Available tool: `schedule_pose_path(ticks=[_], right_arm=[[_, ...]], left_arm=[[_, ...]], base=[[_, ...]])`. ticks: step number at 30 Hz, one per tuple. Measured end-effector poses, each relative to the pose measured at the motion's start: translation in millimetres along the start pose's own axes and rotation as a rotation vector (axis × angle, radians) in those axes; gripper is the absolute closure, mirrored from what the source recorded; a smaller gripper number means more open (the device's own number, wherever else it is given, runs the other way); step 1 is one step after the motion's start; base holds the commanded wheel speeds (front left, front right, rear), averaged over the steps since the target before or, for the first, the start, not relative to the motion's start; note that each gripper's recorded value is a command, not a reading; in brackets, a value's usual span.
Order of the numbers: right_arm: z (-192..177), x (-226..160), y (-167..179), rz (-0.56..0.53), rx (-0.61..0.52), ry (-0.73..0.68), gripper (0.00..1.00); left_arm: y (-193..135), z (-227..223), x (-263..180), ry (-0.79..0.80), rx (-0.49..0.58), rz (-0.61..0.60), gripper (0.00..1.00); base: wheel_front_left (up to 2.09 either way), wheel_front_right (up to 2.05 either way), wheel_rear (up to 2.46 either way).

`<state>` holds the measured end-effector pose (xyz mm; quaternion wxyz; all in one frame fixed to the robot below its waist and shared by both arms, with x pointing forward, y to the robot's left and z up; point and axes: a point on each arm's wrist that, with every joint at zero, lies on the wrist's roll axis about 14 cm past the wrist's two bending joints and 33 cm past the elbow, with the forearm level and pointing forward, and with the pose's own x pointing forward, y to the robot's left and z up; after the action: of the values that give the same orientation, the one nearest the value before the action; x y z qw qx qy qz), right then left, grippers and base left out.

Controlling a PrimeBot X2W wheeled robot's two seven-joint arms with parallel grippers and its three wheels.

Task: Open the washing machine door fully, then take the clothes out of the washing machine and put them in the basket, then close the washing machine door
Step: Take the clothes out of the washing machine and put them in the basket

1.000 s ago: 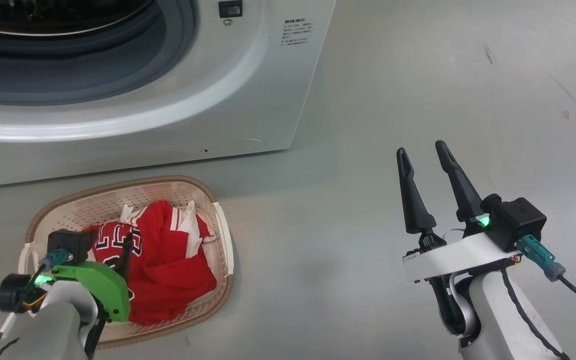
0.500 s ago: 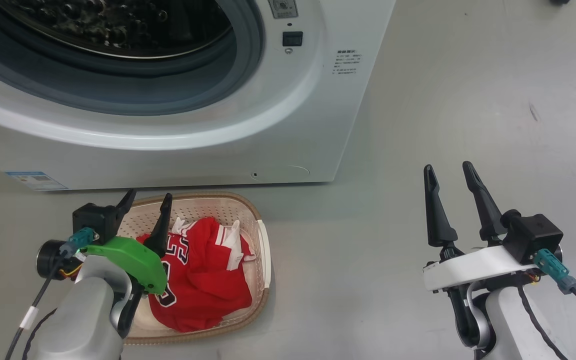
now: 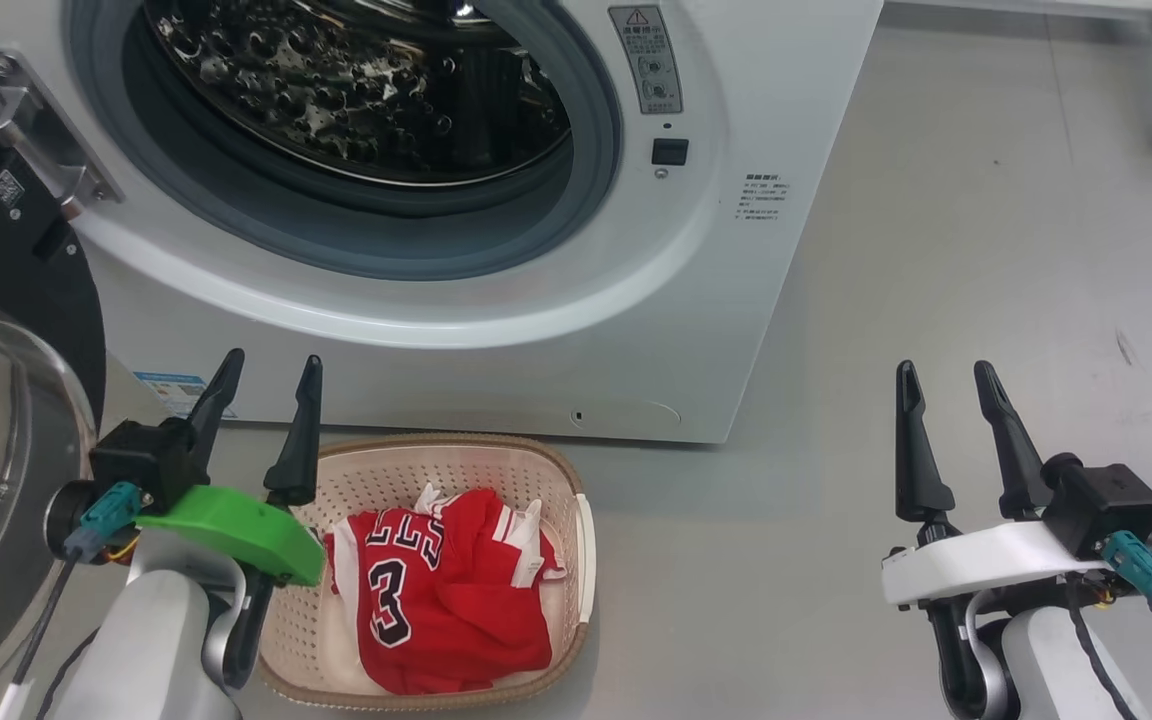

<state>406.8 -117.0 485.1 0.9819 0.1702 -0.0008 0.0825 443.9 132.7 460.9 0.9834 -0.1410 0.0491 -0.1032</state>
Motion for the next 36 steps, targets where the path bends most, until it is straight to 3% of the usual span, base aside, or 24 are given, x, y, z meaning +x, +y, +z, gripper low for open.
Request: schedule_pose_path(ticks=[11, 36], right_arm=[[10, -13, 12, 0.031, 0.003, -0.026, 0.0], [13, -19, 12, 0.032, 0.008, -0.034, 0.0]], left_arm=[[1, 11, -39, -0.059, -0.021, 0.04, 0.0], [2, 20, -57, -0.112, -0.035, 0.081, 0.0]], base=[[0.0, 0.0, 0.0], [0.0, 0.0, 0.0]])
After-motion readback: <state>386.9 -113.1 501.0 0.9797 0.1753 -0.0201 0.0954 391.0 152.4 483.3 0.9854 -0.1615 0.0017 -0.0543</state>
